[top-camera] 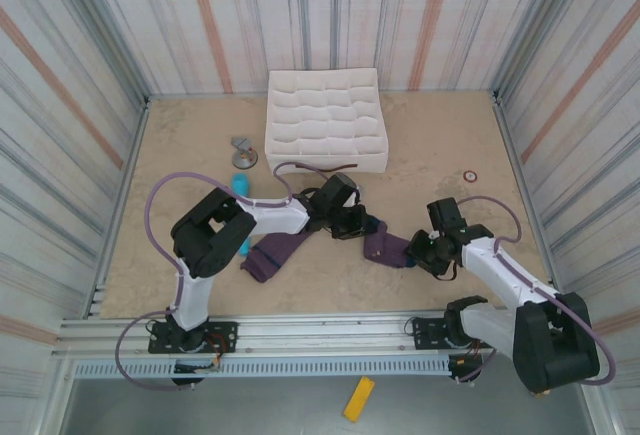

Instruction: Roll the socks

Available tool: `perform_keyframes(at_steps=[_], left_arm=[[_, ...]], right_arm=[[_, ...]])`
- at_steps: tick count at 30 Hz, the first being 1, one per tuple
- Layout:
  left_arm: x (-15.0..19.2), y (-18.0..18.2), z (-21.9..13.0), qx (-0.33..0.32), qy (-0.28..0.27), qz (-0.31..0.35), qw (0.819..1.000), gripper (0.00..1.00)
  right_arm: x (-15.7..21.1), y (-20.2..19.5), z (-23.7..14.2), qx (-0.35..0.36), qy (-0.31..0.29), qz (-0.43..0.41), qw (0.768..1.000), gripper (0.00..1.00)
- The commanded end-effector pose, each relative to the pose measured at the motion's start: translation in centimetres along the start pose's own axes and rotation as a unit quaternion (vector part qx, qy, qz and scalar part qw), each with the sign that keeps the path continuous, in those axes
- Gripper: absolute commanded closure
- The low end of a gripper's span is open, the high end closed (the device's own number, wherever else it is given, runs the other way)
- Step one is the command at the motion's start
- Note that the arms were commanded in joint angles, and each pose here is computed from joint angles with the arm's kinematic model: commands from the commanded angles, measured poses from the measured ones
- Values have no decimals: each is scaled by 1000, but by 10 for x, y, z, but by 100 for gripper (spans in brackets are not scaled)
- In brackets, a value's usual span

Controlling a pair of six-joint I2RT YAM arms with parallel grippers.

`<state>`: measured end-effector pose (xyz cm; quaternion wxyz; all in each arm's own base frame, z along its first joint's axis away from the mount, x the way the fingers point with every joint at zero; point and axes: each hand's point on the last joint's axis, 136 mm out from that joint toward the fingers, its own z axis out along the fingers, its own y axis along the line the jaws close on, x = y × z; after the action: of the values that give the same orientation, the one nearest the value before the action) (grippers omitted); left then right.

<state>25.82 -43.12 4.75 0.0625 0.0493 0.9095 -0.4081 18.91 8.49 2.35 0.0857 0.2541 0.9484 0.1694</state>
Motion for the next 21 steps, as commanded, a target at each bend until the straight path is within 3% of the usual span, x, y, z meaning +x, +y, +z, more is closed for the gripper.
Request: perform_keyframes(at_steps=[1, 8, 16, 21], left_arm=[[2, 9, 1, 1, 11, 1, 1000, 100], [1, 7, 5, 31, 19, -19, 999, 100], [6, 1, -4, 47, 33, -23, 998, 100], [9, 4, -21, 37, 27, -21, 999, 100]], right_arm=[[15, -10, 12, 10, 27, 1, 1000, 50], [17, -3, 23, 7, 28, -1, 1000, 63], [2, 8, 34, 21, 19, -12, 1000, 98], [-23, 20, 35, 38, 10, -32, 999, 100]])
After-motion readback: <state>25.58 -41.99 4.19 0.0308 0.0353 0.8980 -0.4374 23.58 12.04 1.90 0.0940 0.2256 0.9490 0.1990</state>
